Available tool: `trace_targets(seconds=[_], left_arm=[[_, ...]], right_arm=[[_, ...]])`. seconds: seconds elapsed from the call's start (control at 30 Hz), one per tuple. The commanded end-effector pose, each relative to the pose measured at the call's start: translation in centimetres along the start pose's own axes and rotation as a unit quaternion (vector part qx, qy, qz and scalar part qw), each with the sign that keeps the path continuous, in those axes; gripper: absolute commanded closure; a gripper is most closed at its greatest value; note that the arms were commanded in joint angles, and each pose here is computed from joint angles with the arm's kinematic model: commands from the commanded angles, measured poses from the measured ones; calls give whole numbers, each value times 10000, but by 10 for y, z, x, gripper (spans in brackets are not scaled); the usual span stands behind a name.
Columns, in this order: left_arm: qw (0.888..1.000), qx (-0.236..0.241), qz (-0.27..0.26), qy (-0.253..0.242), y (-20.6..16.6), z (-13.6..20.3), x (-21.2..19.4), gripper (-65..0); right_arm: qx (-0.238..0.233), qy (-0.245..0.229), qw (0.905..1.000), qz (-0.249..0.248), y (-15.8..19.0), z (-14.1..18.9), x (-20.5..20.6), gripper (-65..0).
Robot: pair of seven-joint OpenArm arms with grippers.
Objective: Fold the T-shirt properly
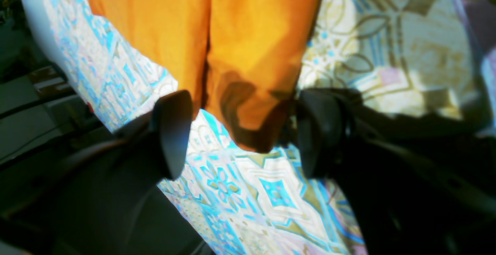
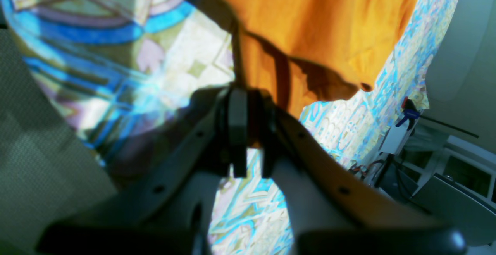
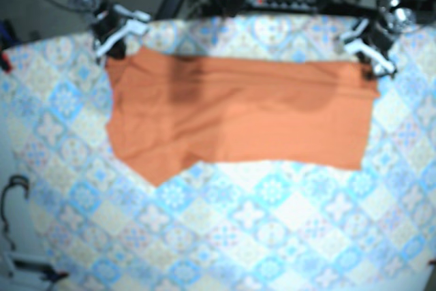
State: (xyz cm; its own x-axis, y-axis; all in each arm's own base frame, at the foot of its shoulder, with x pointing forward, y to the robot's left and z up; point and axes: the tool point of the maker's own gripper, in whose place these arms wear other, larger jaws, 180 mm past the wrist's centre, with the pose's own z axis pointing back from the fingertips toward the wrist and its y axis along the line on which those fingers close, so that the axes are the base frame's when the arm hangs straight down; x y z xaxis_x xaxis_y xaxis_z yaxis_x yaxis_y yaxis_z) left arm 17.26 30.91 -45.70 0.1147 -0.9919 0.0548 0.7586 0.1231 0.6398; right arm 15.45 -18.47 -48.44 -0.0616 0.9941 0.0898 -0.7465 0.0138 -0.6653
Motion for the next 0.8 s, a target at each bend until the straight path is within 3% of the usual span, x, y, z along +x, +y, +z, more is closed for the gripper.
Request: trace_targets(seconds=[0.0,0.77], left_arm=[[10000,37,-88,-27,7,-1,-2,-417],[9997,120,-209,40,21,-1,-10,-416]], right_arm=[[31,-43,10000,37,1,2,1,-55],[13,-89,9999,-117,3,1,12,-55]])
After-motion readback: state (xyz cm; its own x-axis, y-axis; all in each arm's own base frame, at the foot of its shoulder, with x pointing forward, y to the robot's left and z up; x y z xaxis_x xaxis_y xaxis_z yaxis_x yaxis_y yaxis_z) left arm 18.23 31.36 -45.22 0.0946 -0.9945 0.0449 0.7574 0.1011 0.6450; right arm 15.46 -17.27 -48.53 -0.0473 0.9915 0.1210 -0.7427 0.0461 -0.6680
